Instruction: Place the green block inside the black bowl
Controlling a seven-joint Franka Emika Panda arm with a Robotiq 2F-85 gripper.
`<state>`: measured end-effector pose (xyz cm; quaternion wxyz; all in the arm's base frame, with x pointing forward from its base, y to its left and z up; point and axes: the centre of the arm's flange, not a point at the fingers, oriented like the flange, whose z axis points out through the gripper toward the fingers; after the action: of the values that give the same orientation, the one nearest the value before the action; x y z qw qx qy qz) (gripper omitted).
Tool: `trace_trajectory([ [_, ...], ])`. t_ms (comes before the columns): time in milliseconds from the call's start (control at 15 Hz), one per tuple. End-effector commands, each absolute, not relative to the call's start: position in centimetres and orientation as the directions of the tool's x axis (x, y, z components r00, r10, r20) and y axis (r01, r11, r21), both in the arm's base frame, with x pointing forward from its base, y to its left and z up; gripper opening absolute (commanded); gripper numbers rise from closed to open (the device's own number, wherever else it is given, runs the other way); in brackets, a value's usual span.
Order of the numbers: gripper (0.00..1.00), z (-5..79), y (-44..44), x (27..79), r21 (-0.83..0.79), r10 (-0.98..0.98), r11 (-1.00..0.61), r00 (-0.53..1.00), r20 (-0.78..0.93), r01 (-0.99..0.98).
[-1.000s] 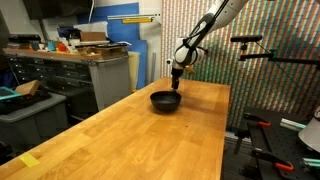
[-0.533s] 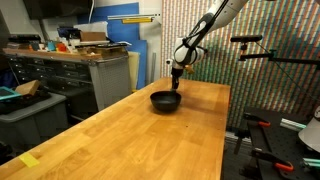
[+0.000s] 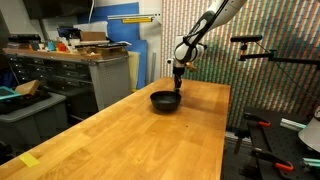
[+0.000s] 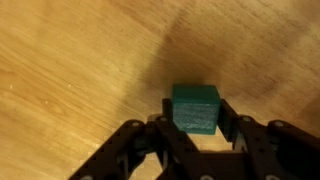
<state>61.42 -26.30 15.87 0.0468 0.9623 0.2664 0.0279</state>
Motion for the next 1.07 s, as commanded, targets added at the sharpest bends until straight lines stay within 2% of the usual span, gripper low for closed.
trace_trajectory([
  [0, 0.22, 19.5, -26.5, 62.4, 0.094, 0.538, -0.837, 0.842, -0.044, 0.54],
  [467, 0.22, 26.8, -22.0, 64.3, 0.065, 0.577, -0.811, 0.814, -0.068, 0.581],
  [1000, 0.22, 33.6, -12.9, 63.9, 0.026, 0.615, -0.788, 0.788, -0.015, 0.615],
])
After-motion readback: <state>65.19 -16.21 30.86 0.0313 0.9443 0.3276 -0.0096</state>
